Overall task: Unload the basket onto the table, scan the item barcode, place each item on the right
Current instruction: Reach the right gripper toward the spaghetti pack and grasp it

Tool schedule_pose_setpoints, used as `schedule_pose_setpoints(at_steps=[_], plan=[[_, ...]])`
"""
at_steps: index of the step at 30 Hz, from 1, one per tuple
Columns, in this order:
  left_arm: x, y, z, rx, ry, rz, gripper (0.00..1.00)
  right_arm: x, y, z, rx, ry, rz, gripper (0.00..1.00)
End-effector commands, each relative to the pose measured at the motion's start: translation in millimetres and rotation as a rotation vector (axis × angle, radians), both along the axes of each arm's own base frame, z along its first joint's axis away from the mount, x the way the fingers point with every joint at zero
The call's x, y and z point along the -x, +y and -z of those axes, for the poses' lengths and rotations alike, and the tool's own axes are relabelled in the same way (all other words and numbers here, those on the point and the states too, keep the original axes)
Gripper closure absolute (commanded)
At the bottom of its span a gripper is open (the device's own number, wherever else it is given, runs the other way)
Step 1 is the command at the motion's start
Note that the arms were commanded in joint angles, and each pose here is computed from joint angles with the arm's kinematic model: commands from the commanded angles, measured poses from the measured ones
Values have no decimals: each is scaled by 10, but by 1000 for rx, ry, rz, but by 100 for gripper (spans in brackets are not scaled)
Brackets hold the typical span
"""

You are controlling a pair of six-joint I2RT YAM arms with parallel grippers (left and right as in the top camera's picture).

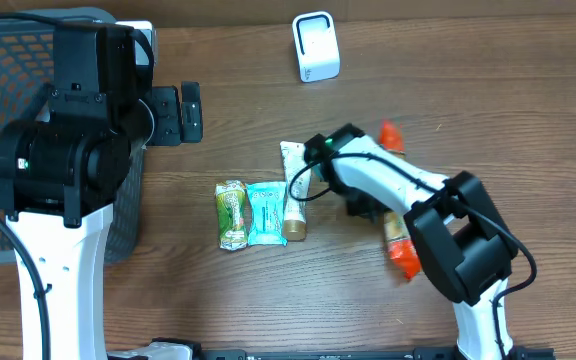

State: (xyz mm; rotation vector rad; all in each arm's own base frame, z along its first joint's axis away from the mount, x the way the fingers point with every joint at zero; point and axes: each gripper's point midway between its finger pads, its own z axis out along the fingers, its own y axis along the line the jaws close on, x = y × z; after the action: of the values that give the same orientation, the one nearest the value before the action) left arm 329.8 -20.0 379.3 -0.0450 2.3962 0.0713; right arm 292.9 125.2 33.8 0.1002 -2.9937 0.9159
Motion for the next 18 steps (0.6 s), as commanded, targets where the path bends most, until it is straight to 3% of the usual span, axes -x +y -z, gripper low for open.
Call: schedule_pose_setpoints(at_steps=[1, 5, 9, 13, 18], plan=[[-12, -16, 2, -8, 1, 10, 0, 154, 800, 80, -311, 125, -95, 61], [-12, -16, 2, -8, 1, 10, 0, 179, 1173, -22, -466, 161, -127, 50], [-12, -17, 3, -8, 1, 10, 0, 39, 1248, -251, -532, 130, -106, 47], [-12, -17, 2, -7, 1, 10, 0, -337, 1075, -894, -642, 7, -96, 46], [-12, -16, 2, -8, 1, 10, 0, -497, 784, -1540, -844, -77, -122, 43]])
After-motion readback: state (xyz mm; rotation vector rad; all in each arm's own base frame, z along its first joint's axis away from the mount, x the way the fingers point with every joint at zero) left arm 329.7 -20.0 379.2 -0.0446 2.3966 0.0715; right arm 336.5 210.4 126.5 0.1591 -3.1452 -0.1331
